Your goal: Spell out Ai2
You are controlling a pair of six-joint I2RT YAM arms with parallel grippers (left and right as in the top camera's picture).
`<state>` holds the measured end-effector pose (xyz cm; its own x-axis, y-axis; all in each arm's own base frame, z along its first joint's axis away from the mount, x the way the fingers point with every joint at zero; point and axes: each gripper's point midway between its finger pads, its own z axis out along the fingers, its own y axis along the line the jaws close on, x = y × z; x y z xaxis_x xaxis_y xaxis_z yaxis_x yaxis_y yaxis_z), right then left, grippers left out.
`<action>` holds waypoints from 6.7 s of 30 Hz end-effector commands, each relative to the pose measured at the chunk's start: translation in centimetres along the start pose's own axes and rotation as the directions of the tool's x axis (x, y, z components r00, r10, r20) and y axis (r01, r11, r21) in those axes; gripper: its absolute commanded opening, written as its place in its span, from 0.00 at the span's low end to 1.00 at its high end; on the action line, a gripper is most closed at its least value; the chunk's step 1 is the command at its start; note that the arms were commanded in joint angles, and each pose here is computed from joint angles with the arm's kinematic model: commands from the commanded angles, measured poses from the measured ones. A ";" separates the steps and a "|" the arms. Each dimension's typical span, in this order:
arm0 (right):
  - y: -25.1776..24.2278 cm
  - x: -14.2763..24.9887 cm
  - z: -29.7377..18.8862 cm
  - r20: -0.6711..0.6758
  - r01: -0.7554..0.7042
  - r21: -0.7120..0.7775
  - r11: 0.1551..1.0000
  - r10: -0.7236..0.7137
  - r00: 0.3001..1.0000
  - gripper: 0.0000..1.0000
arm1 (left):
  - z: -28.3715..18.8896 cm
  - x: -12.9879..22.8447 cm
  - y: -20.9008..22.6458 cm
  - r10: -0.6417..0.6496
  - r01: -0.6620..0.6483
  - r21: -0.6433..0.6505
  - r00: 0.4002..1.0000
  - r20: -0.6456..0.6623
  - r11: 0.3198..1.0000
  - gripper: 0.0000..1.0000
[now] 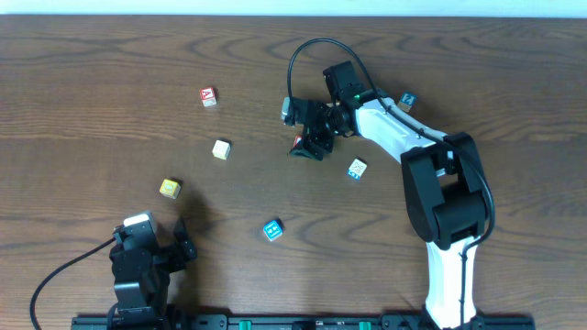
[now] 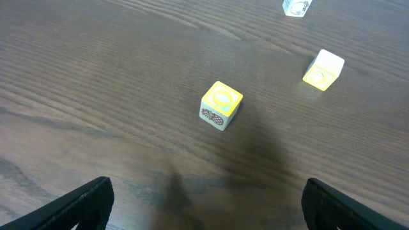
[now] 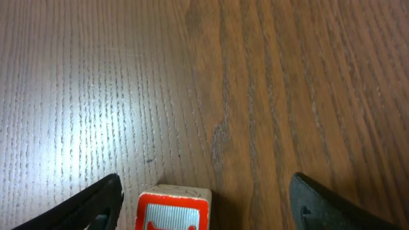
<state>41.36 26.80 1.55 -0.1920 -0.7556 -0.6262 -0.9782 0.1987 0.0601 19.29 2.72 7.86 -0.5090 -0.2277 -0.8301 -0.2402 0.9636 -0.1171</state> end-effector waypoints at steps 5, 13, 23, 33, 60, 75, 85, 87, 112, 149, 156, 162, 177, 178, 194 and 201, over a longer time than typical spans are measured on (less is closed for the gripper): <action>-1.0 0.8 -0.1 -0.054 -0.024 0.048 0.999 0.027 0.998 0.84 | 0.1 0.2 0.3 -0.002 0.002 -0.016 1.000 -0.003 1.000 0.95; -1.4 1.9 -0.5 -0.117 -0.030 0.084 0.996 0.040 0.992 0.88 | 0.1 0.2 0.3 -0.002 0.002 -0.016 1.000 -0.003 1.000 0.95; -2.6 2.6 -0.8 -0.163 -0.014 0.147 0.989 0.038 0.986 0.88 | 0.1 0.2 0.3 -0.002 0.002 -0.016 1.000 -0.003 1.000 0.95; -3.2 2.8 -0.9 -0.178 -0.003 0.178 0.984 0.036 0.983 0.88 | 0.1 0.2 0.3 -0.002 0.002 -0.016 1.000 -0.003 1.000 0.95; -3.0 1.4 -1.3 -0.127 0.003 0.162 0.987 0.018 0.992 0.81 | 0.1 0.2 0.3 -0.002 0.002 -0.016 1.000 -0.003 1.000 0.95; -1.3 -6.6 -8.6 -0.013 0.109 0.260 0.959 -0.109 0.994 0.01 | 0.1 0.2 0.3 -0.002 0.002 -0.016 1.000 -0.003 1.000 0.95; -4.8 -5.5 -3.9 0.053 0.024 0.301 0.953 -0.042 0.998 0.01 | 0.1 0.2 0.3 -0.002 0.002 -0.016 1.000 -0.003 1.000 0.95; -5.4 -5.1 -2.8 0.063 0.008 0.304 0.952 -0.029 0.998 0.01 | 0.1 0.2 0.3 -0.002 0.002 -0.016 1.000 -0.003 1.000 0.95; -5.6 -0.1 0.6 -0.005 -0.076 0.243 0.967 0.079 0.997 0.01 | 0.1 0.2 0.3 -0.002 0.002 -0.016 1.000 -0.003 1.000 0.95; -3.8 1.3 0.8 -0.046 -0.118 0.165 0.979 0.127 0.991 0.01 | 0.1 0.2 0.3 -0.002 0.002 -0.016 1.000 -0.003 1.000 0.95; -3.8 0.9 0.4 0.003 -0.103 0.126 0.987 0.103 0.995 0.01 | 0.1 0.2 0.3 -0.002 0.002 -0.016 1.000 -0.003 1.000 0.95; -4.2 1.1 -0.2 0.028 -0.107 0.118 0.987 0.105 0.994 0.01 | 0.1 0.2 0.3 -0.002 0.002 -0.016 1.000 -0.003 1.000 0.95; -6.4 -3.3 -6.7 0.130 -0.219 0.272 0.937 0.190 0.973 0.01 | 0.1 0.2 0.3 -0.002 0.002 -0.016 1.000 -0.003 1.000 0.95; -6.7 -3.5 -8.3 0.113 -0.231 0.326 0.917 0.205 0.972 0.01 | 0.1 0.2 0.3 -0.002 0.002 -0.016 1.000 -0.003 1.000 0.95; 1.1 -3.8 -24.6 0.083 -0.387 0.488 0.782 0.400 0.913 0.06 | 0.1 0.2 0.3 -0.002 0.002 -0.016 1.000 -0.003 1.000 0.95; 5.7 -4.4 -28.9 0.107 -0.399 0.494 0.773 0.402 0.910 0.57 | 0.1 0.2 0.3 -0.002 0.002 -0.016 1.000 -0.003 1.000 0.95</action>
<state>35.31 13.68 25.83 -0.5548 -0.5623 -0.6132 -0.6580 0.7476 -0.0903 19.29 2.72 7.85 -0.5093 -0.2278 -0.8299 -0.2403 0.9636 -0.1170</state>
